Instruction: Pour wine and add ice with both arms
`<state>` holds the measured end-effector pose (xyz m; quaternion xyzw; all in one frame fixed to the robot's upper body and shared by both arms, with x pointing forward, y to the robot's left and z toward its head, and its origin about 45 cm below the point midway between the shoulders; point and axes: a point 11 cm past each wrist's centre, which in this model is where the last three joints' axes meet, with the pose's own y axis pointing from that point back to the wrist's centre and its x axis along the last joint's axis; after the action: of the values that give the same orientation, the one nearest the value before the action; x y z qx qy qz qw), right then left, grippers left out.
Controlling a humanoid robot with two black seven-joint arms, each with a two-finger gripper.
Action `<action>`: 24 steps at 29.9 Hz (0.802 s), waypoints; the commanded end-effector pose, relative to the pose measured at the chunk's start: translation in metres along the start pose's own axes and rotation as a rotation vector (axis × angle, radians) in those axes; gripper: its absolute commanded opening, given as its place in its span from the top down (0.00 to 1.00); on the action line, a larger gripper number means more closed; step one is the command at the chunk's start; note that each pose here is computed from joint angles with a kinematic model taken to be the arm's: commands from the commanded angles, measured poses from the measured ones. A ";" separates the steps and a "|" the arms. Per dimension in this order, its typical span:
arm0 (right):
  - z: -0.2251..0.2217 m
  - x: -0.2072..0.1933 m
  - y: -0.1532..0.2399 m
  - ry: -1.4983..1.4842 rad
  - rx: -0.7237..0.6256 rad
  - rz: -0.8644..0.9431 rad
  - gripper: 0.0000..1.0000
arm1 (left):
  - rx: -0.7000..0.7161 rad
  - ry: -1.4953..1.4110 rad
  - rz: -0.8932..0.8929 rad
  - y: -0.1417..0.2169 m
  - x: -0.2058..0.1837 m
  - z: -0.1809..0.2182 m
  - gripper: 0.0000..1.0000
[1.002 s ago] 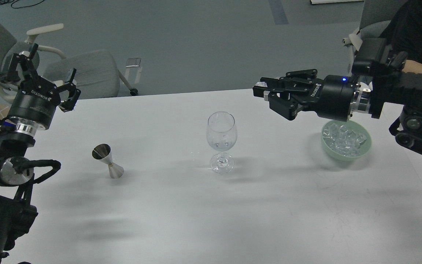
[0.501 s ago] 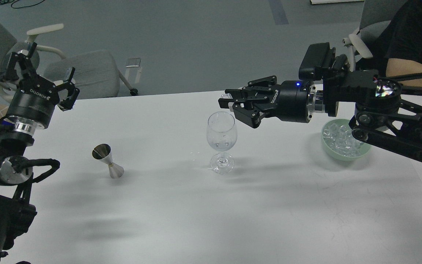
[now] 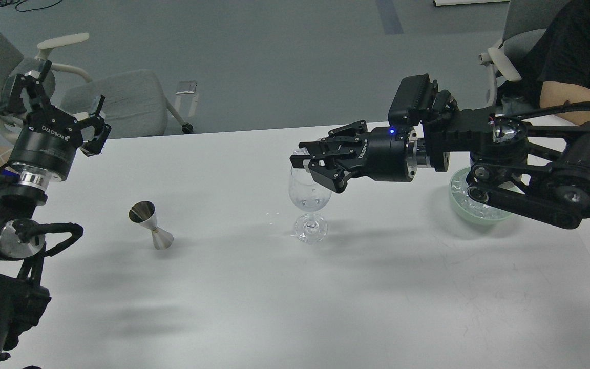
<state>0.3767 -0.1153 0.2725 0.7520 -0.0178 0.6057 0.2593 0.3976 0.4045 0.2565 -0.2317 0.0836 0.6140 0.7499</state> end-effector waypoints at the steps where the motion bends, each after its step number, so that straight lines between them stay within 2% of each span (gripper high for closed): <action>1: -0.003 -0.004 -0.004 0.006 0.012 -0.026 0.90 | -0.001 -0.001 0.000 0.000 0.000 0.001 0.02; 12: -0.007 -0.003 -0.017 0.014 0.026 -0.032 0.79 | -0.004 -0.004 -0.001 -0.001 0.001 0.003 0.02; 16: -0.006 0.000 -0.017 0.020 0.024 -0.029 0.68 | -0.006 -0.004 -0.001 -0.001 0.001 0.004 0.02; 24: -0.005 0.000 -0.015 0.013 0.022 -0.025 0.55 | -0.008 -0.006 -0.006 -0.003 -0.001 0.005 0.02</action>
<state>0.3770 -0.0997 0.2676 0.7510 0.0003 0.6074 0.2589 0.3994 0.4060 0.2618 -0.2338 0.0780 0.6134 0.7504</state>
